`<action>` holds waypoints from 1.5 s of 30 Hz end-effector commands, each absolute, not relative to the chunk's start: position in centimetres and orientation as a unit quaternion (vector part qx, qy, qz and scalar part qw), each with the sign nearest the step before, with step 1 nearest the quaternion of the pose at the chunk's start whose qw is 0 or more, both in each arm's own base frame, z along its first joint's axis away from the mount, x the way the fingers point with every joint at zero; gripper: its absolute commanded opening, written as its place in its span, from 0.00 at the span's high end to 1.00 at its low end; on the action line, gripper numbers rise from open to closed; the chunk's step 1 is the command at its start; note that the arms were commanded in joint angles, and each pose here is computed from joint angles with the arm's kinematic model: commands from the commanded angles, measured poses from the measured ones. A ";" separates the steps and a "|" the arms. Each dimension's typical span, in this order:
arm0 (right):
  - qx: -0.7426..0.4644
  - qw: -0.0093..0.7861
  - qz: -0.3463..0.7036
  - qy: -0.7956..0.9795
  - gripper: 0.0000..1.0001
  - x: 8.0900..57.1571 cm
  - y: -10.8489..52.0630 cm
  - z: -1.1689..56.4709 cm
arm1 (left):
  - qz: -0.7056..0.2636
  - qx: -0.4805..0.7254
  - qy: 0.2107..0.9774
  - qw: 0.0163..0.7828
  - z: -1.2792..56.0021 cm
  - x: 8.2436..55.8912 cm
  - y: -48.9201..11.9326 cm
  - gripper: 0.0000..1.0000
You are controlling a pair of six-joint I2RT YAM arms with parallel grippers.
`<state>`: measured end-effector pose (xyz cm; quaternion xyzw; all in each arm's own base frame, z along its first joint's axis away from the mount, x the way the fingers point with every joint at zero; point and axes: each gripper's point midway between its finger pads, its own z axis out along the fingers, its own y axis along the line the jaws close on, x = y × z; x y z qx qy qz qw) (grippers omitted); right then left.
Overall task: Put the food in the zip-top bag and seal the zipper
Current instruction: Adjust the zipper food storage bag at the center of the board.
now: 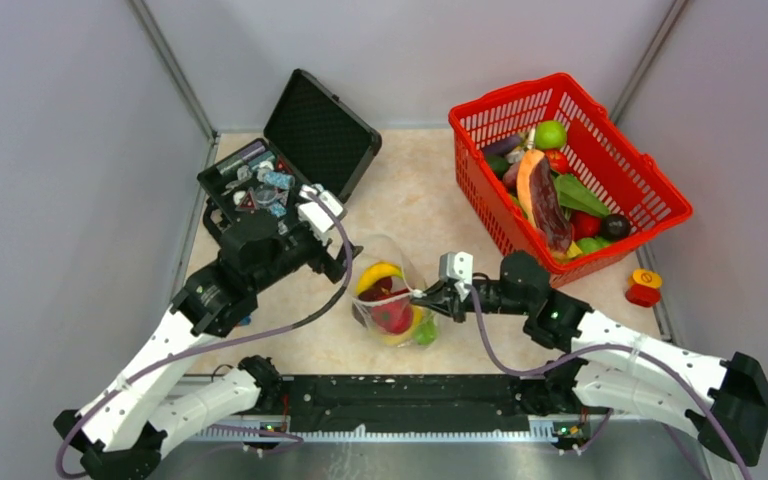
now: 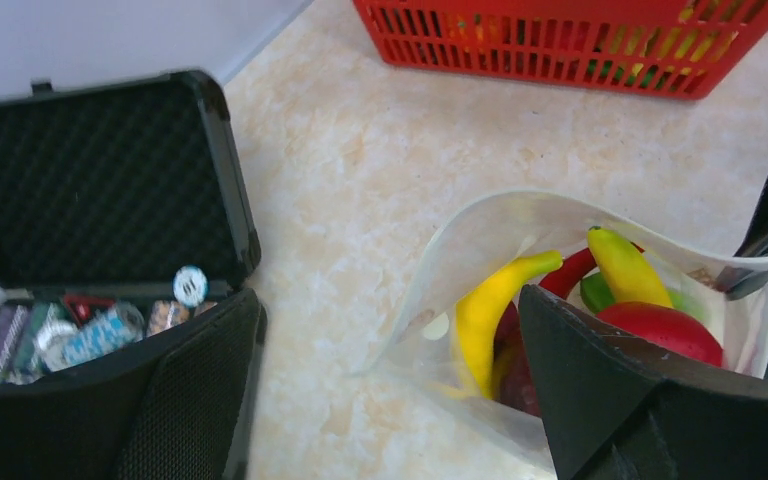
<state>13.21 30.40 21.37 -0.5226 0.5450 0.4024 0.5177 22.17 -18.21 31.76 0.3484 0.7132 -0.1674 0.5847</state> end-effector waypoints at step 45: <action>-0.466 0.588 0.411 0.518 1.00 14.0 27.7 24.0 | -0.303 0.707 0.463 0.440 28.0 15.4 -31.4 0.01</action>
